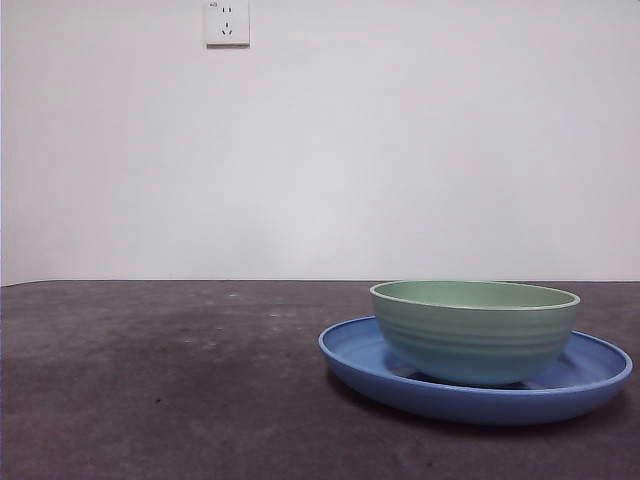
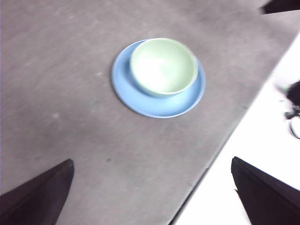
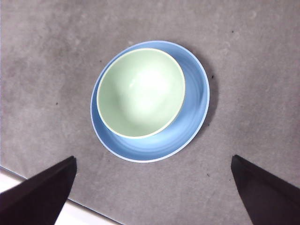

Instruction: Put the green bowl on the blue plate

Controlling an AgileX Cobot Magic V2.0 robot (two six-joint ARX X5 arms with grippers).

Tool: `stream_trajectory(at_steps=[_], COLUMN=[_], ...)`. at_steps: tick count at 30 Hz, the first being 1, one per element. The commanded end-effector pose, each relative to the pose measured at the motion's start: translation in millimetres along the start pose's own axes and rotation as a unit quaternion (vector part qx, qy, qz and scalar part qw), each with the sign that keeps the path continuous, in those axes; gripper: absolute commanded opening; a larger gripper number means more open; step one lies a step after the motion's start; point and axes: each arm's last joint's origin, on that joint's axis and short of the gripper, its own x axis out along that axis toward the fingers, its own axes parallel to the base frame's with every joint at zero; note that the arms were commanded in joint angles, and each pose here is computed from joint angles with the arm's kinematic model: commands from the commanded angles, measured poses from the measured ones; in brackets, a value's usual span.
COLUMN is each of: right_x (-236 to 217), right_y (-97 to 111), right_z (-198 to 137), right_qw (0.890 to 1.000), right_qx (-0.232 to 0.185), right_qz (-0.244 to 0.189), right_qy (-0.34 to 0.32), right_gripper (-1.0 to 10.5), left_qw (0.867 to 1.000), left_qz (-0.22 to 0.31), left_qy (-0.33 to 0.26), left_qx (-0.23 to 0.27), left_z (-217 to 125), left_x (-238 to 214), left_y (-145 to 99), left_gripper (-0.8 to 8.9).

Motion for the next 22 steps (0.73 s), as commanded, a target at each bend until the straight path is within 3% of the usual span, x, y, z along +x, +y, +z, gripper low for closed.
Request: stream_trajectory(at_steps=[1,8,12,22], right_x=[1,20,42,107], right_y=[1,-8,-25,-66], right_z=[5,13,24,49], right_qw=[1.000,0.998,0.993,0.981], right_qx=[-0.007,0.021,0.033,0.070], right_qz=[-0.002,-0.033,-0.063,-0.084], right_qy=[0.003,0.054,0.097,0.158], right_gripper=[5.6,5.1,5.1,4.8], left_qw=[1.000,1.000,1.000,1.000], left_qz=[-0.008,-0.008,-0.008,-0.007], left_qy=[-0.008,-0.009,-0.011,-0.020], left_qx=[0.014,0.015,0.015,0.018], left_z=[1,1,1,-1], left_x=[1,1,1,-4], left_y=[-1,-1,-1,-3], left_gripper=[5.63,5.63,5.63,5.63])
